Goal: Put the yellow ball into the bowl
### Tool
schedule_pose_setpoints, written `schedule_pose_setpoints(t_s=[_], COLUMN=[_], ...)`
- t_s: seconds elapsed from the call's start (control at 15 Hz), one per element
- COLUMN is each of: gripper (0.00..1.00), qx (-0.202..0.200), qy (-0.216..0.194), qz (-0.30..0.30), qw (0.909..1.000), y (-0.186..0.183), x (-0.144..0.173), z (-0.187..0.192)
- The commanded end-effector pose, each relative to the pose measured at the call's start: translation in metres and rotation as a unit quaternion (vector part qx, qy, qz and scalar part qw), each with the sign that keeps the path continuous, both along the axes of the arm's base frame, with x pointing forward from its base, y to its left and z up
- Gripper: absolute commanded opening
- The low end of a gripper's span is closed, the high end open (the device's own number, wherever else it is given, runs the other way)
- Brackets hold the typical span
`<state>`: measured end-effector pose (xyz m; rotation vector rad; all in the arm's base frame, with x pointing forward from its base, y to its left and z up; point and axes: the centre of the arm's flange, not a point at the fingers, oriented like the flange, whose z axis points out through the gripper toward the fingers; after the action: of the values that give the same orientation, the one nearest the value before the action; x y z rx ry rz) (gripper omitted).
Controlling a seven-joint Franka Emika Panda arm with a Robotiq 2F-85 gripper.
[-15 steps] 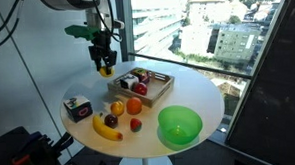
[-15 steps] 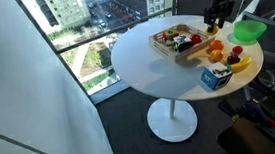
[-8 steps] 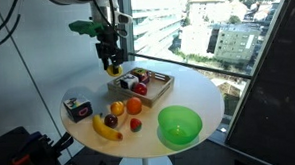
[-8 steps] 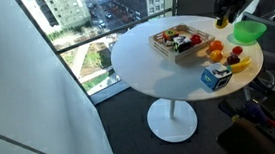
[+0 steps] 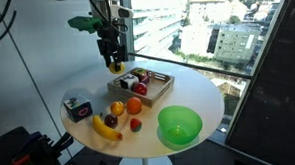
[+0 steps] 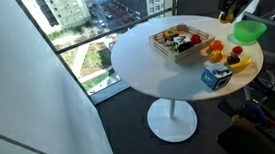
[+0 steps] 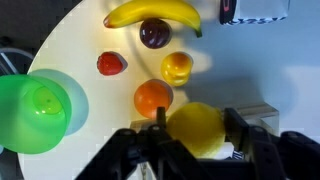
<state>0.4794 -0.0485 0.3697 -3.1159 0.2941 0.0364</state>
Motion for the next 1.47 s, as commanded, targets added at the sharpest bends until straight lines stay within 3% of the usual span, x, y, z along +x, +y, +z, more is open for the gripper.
schedule_pose_setpoints(t_s=[0.0, 0.47, 0.53, 1.4], gripper=[0.6, 0.6, 0.35, 0.35], qx=[0.0, 0.0, 0.0, 0.004], qy=[0.0, 0.0, 0.0, 0.0], qz=[0.0, -0.001, -0.001, -0.079], qw=[1.0, 1.0, 1.0, 0.9969], y=[0.0, 0.0, 0.0, -0.066], x=[0.0, -0.001, -0.001, 0.002], z=[0.0, -0.001, -0.001, 0.0])
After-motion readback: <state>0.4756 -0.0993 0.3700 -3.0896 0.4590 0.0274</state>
